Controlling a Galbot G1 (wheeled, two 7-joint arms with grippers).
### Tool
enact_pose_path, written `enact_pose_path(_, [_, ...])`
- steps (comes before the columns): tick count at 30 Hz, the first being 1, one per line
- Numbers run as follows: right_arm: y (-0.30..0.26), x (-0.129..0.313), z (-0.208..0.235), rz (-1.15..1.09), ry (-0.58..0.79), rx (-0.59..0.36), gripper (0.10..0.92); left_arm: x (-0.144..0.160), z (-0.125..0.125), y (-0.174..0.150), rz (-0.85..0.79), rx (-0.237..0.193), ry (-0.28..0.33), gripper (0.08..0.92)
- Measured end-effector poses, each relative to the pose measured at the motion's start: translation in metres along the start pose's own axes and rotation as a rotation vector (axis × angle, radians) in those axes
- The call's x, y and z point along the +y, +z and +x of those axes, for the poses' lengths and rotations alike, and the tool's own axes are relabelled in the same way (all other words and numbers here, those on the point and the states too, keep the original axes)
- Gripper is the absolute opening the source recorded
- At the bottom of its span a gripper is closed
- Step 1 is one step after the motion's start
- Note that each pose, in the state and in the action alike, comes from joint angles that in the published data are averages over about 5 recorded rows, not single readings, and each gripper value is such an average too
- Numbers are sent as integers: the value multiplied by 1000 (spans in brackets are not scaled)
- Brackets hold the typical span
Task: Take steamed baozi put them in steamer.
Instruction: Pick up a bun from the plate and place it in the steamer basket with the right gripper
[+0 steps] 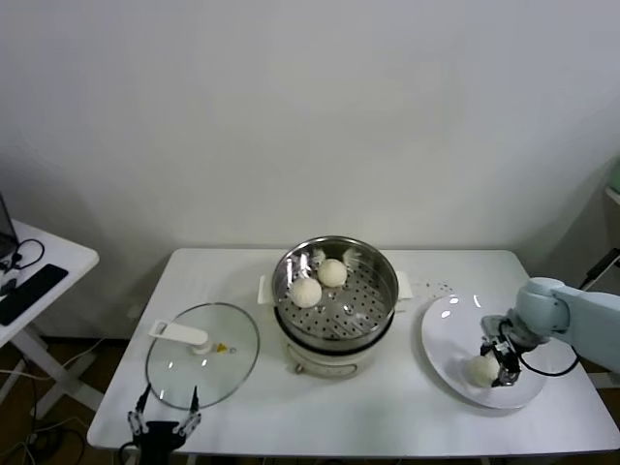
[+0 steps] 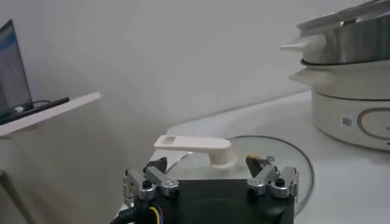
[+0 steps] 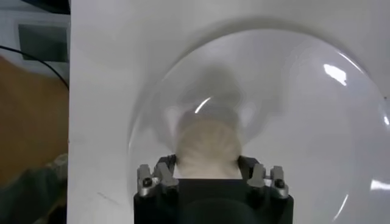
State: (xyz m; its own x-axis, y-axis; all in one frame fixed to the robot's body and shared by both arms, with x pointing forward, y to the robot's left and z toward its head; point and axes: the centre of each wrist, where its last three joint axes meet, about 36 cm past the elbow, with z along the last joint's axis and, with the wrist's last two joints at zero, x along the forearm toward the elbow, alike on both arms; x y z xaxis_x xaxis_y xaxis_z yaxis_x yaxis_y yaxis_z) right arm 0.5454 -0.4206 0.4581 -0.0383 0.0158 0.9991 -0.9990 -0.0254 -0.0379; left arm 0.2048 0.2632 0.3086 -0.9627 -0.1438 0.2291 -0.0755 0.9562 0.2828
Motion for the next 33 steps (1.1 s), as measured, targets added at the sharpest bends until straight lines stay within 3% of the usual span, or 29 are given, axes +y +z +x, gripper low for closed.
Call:
enact_pose_path(8, [-13, -7, 35, 72, 29, -25, 641, -1, 0, -2, -2, -10, 3, 823])
enact_pose_path(17, [-54, -37, 141, 268, 121, -89, 620, 0, -2, -6, -3, -17, 2, 823])
enact_pose_path(26, [-125, -58, 250, 619, 237, -156, 616, 1, 0, -4, -5, -18, -1, 823])
enact_pose_path(33, [-196, -51, 278, 923, 260, -165, 611, -1, -1, -2, -2, -20, 0, 823])
